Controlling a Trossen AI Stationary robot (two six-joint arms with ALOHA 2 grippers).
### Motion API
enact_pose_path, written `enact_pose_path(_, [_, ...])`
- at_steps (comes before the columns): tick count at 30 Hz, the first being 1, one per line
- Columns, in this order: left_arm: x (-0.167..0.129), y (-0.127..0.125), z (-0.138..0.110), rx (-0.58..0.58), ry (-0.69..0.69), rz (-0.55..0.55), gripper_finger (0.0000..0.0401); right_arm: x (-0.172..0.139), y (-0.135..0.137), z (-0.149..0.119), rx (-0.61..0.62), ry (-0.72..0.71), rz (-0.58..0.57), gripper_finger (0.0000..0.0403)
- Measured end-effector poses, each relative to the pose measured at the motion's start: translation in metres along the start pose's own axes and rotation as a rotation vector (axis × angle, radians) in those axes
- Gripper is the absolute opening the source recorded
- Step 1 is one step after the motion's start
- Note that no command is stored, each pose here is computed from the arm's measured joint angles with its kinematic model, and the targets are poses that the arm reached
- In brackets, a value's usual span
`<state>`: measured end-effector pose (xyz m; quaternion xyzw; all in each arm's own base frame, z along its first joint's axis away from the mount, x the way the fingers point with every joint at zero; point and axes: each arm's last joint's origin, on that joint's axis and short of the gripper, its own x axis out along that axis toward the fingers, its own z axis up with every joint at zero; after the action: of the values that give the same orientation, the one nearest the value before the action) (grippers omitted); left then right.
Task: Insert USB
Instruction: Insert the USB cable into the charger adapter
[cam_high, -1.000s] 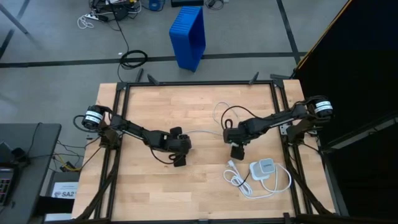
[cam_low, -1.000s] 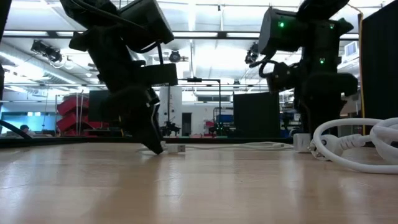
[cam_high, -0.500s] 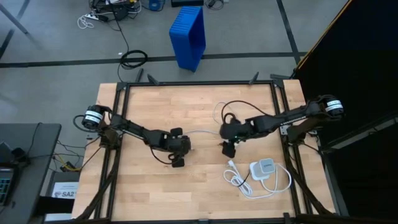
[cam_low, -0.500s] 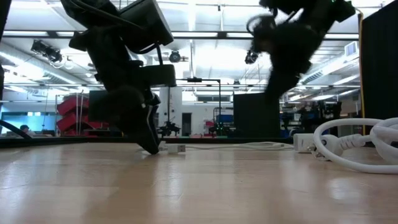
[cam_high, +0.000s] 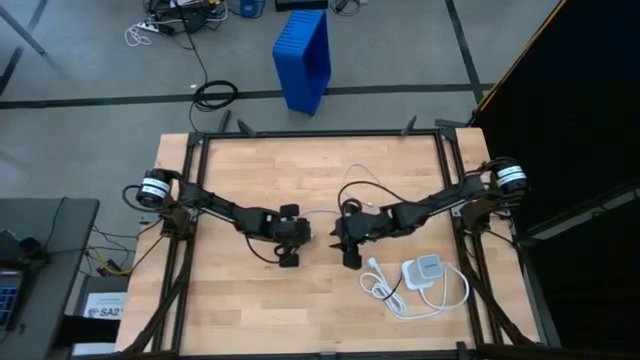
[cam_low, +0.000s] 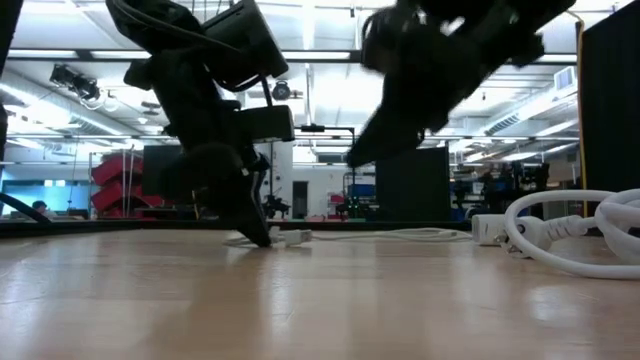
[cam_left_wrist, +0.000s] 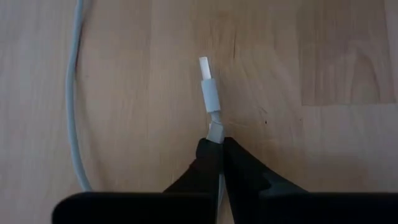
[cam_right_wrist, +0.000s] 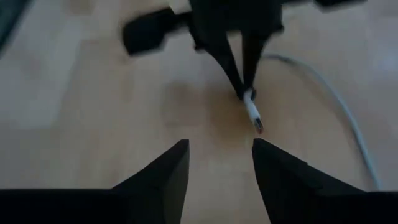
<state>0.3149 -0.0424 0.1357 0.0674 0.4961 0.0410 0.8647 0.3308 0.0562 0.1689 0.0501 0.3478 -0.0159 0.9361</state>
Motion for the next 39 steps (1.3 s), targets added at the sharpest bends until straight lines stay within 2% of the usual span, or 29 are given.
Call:
enact_pose_path(7, [-0.017,-0.011,0.018,0.049,-0.068,-0.025,0.0,0.013,-0.004,0.002,0.013,-0.063,0.003,0.0132])
enact_pose_path(16, [-0.03,-0.029,0.035,0.079,-0.145,-0.055,0.0,0.013,-0.003,0.005,0.031,-0.084,0.043,0.0143])
enact_pose_path(23, [-0.045,-0.041,0.055,0.134,-0.226,-0.067,0.0,0.013,-0.003,0.004,0.017,-0.075,0.043,0.0119])
enact_pose_path(33, [-0.044,-0.039,0.043,0.079,-0.095,-0.033,0.0,0.012,-0.001,0.004,0.01,-0.074,0.054,0.0086])
enact_pose_path(39, [-0.044,-0.038,0.043,0.068,-0.099,-0.019,0.0,0.012,-0.003,0.005,0.016,-0.085,0.052,0.0087])
